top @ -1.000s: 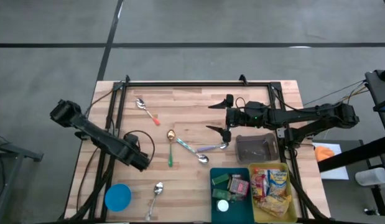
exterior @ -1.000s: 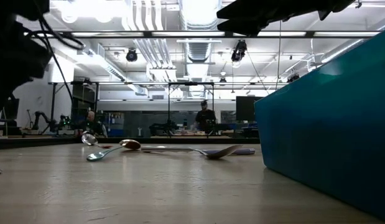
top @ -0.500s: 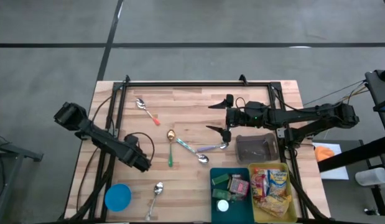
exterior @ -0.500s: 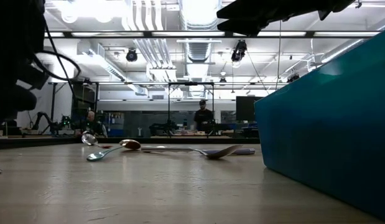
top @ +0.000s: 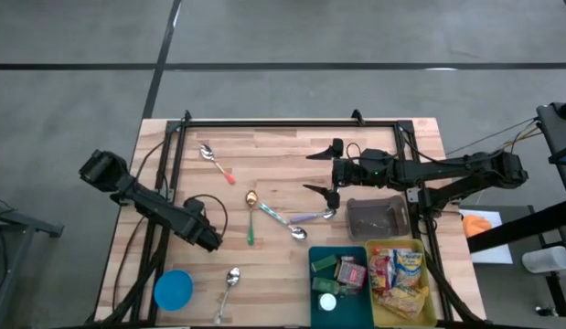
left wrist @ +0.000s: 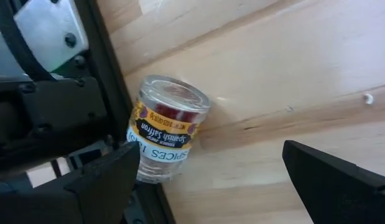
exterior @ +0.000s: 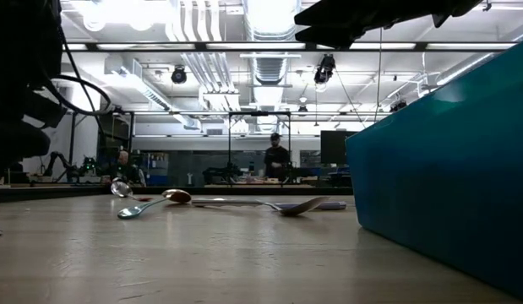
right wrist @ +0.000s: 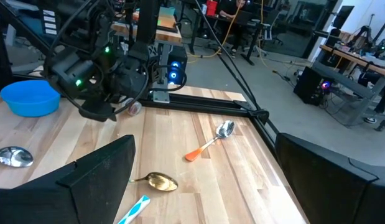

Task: Pick & Place Food Item
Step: Put the brown seasoning bottle into the blue bin

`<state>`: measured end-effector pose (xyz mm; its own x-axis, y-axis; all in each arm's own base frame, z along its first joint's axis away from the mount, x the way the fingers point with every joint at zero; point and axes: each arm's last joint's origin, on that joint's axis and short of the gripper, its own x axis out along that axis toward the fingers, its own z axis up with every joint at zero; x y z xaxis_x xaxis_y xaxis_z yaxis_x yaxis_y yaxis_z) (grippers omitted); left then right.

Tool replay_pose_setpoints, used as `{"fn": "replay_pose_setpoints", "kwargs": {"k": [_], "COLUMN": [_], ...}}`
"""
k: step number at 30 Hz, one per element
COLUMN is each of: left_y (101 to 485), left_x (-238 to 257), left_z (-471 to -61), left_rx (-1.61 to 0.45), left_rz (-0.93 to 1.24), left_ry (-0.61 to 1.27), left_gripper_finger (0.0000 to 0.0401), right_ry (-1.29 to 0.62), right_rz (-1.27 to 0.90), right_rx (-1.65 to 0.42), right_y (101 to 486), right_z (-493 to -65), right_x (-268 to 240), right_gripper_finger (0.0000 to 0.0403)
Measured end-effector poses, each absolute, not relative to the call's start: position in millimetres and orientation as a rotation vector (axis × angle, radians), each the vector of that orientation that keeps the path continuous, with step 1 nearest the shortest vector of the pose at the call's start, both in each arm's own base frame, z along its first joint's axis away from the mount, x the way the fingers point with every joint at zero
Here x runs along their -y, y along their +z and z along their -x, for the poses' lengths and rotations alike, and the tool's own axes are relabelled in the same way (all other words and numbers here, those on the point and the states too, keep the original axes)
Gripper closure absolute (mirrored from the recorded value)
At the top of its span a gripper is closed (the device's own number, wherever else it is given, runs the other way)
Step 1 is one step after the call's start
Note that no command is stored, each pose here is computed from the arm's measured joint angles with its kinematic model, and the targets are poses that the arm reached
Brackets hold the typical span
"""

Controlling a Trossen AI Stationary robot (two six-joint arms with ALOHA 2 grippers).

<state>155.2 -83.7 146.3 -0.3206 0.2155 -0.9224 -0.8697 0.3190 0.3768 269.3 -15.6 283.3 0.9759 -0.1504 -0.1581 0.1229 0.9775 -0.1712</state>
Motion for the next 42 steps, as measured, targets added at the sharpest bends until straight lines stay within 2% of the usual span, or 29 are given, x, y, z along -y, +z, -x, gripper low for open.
{"fn": "replay_pose_setpoints", "kwargs": {"k": [5,12,15,19,26,34,42], "left_y": [147.0,150.6,159.3,170.2,183.6,187.0,187.1], "left_x": [86.7,101.2,104.1,103.8,95.7,86.9,67.0], "left_z": [-161.6,-189.2,-195.6,-197.6,-196.9,-206.0,-212.6], "left_rx": [-1.466,-1.325,-1.306,-1.301,-1.205,-1.002,-0.976], "left_rz": [0.711,0.95,0.953,0.876,0.756,0.506,0.554], "left_ry": [1.221,0.999,0.952,0.954,1.077,1.021,1.113], "left_gripper_finger": [0.0008,0.0008,0.0008,0.0008,0.0008,0.0009,0.0009], "right_ry": [-0.138,-0.14,-0.138,-0.138,-0.138,-0.138,-0.138], "right_rz": [0.161,0.162,0.161,0.161,0.161,0.161,0.161], "right_rx": [-0.171,-0.172,-0.171,-0.171,-0.171,-0.171,-0.171], "right_y": [283.4,283.4,283.6,283.6,283.5,283.5,283.5], "right_z": [-269.3,-269.3,-269.3,-269.3,-269.2,-269.2,-269.2], "right_x": [15.5,15.6,15.5,15.5,15.5,15.5,15.5], "right_gripper_finger": [0.0018,0.0018,0.0018,0.0018,0.0018,0.0018,0.0018]}}
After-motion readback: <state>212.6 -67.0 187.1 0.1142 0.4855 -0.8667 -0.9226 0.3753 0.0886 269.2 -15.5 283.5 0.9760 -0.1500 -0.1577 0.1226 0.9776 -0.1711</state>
